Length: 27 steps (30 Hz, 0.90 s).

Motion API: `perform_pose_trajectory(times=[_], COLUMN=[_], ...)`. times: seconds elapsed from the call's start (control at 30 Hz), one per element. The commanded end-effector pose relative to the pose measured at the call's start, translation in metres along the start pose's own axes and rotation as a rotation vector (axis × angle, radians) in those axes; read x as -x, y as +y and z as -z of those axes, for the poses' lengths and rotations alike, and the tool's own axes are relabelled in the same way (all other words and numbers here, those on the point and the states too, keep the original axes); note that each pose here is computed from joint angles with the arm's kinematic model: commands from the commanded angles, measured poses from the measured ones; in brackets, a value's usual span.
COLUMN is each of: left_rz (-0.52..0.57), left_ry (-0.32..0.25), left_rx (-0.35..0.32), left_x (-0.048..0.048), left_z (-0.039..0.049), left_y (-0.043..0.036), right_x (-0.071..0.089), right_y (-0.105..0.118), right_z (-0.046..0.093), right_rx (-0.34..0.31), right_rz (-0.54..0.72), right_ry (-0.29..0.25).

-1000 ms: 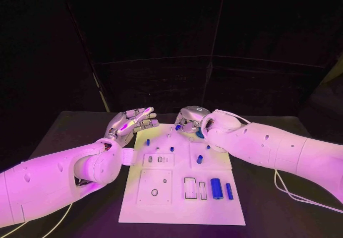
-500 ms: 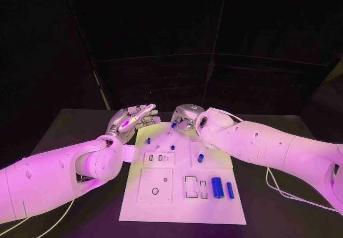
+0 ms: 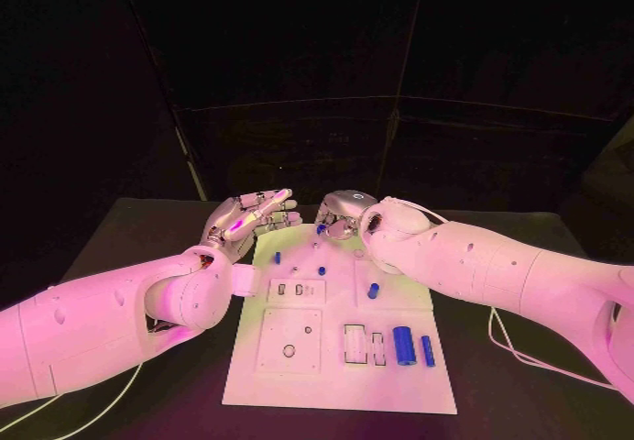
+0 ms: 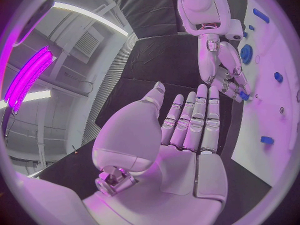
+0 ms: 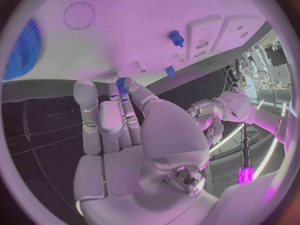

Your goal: Assemble the parts on the task board

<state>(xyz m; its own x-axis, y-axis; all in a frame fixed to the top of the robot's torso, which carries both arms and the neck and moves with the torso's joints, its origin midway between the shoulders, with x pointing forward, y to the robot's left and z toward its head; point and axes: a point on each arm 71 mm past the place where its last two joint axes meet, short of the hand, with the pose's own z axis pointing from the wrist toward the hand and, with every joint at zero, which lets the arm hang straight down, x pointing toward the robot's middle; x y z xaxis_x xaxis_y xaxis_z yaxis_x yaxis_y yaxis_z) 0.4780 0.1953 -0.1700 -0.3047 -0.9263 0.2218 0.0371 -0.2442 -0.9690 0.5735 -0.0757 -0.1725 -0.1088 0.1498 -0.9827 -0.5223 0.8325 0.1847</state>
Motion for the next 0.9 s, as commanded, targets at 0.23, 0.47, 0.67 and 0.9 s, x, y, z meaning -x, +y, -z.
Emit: perform_pose_trajectory(times=[0.23,0.47,0.67,0.9], left_rz=[0.004,0.001,0.001,0.001], left_ry=[0.012,0.008,0.008,0.008], left_rx=[-0.006,-0.007,-0.007,-0.004], left_x=[-0.0019,-0.0007,-0.0006,0.0006], left_z=[-0.0009,-0.0014,-0.0014,-0.0010], left_y=[-0.0021,-0.0027,-0.0029,-0.0031], right_x=[-0.002,-0.003,-0.002,0.004], right_y=[-0.001,-0.002,-0.001,-0.003], right_z=[-0.003,-0.003,-0.002,0.008], right_rx=[-0.017,-0.041,-0.040,-0.023], right_rz=[0.011,0.011,0.009,-0.002], right_ry=[0.035,0.043,0.032,-0.017])
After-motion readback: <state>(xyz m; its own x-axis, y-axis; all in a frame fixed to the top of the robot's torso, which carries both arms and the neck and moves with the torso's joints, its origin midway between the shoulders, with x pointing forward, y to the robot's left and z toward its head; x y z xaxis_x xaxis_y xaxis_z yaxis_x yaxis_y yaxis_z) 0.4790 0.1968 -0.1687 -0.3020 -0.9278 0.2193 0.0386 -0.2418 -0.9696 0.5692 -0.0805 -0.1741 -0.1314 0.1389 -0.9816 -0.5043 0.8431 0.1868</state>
